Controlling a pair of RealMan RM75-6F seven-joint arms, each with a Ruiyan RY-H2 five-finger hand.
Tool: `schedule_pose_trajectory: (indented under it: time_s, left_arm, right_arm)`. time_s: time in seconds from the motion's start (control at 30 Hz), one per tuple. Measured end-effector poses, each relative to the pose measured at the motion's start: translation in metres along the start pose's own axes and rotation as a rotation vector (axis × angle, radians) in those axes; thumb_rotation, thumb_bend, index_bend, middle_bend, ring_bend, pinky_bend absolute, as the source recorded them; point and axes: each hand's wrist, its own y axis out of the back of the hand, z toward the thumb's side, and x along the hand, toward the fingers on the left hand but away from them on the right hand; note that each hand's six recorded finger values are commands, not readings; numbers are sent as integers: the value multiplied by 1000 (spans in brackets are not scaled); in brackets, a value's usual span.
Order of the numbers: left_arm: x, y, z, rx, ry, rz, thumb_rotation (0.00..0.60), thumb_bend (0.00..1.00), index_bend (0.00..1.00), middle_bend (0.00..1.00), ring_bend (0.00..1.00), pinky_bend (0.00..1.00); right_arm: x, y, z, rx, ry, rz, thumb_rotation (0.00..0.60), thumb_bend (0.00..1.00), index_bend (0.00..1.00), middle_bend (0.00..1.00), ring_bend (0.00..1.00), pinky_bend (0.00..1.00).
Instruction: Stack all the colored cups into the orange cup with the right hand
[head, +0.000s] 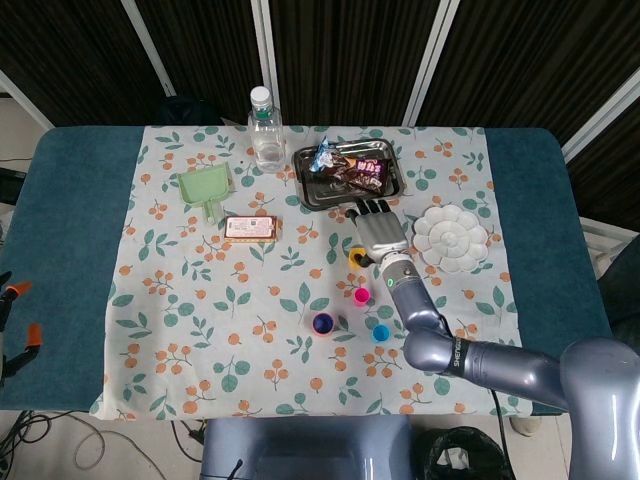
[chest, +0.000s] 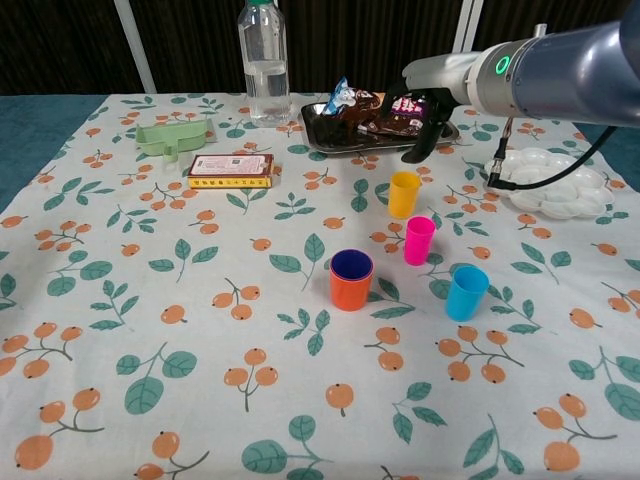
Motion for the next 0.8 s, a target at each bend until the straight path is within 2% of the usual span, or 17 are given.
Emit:
schedule_pose_trajectory:
  time_s: [0.27, 0.53, 0.8]
  left_arm:
    - [0, 0, 0, 4, 1, -1, 600, 463, 222, 62, 0, 51]
    - [1, 0, -2, 8, 4, 2, 600, 463, 222, 62, 0, 51]
    - [1, 1, -2, 10, 4, 4, 600, 463, 222, 62, 0, 51]
  right_arm:
    - [2, -14, 3, 3, 19, 34, 600, 395, 203, 0, 0, 0]
    - [-2, -25, -2, 4, 4, 46, 600, 395, 203, 0, 0, 0]
    - [-3, -31, -5, 8, 1, 49, 600, 395, 254, 0, 0, 1]
